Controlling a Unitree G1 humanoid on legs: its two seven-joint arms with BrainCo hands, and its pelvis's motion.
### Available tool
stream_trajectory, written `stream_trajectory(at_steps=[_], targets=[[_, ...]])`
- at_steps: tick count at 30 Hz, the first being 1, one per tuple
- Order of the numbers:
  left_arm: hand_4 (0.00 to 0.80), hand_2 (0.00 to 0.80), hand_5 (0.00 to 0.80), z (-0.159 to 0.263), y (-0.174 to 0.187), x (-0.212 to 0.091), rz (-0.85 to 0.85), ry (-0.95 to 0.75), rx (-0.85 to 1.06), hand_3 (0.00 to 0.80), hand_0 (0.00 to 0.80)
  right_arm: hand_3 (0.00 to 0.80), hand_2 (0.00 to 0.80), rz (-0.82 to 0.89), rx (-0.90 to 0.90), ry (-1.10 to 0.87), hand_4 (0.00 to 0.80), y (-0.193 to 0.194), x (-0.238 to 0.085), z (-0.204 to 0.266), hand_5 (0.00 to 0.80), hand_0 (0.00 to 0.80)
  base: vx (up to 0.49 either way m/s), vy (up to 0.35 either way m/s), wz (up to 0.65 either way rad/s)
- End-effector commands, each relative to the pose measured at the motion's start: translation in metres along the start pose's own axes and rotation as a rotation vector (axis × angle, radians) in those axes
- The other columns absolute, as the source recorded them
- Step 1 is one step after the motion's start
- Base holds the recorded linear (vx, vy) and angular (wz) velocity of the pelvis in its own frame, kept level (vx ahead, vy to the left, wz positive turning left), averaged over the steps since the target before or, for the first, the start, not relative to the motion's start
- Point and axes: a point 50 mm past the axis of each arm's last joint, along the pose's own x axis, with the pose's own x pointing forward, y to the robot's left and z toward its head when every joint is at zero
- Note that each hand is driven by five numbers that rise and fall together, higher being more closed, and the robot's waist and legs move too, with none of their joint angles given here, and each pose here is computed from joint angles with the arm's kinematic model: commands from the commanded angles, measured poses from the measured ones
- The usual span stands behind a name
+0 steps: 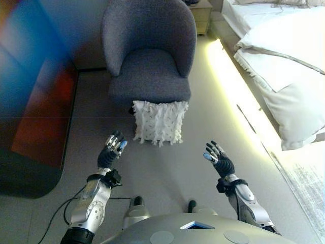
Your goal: Pick up the cushion and take it to the sofa
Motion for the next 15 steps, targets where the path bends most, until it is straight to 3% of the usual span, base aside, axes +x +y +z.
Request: stream_trajectory(at_steps=[1,8,11,15], targets=[[0.0,0.0,0.0,0.013,-0.028,0.017,-0.252,-0.054,-0.214,0.0,0.0,0.0,0.0,0.354,0.377,-0.135,0.0,0.041,0.018,0.032,0.0,0.0,0.0,0.0,0.0],[0.0,0.0,0.0,-0.009,-0.057,0.006,-0.596,-0.029,-0.711,0.0,0.0,0.0,0.0,0.734,0.884,-0.176,0.0,0.069,0.012,0.025,0.0,0.0,0.0,0.0,0.0],[0.0,0.0,0.0,-0.016,-0.065,0.003,-0.676,-0.05,-0.891,0.0,0.0,0.0,0.0,0.799,0.951,-0.206,0.0,0.075,0.01,0.026,0.0,0.0,0.0,0.0,0.0],[0.0,0.0,0.0,-0.019,-0.068,0.003,-0.7,-0.068,-0.951,0.0,0.0,0.0,0.0,0.856,1.012,-0.22,0.0,0.081,0.007,0.025,0.0,0.0,0.0,0.0,0.0]])
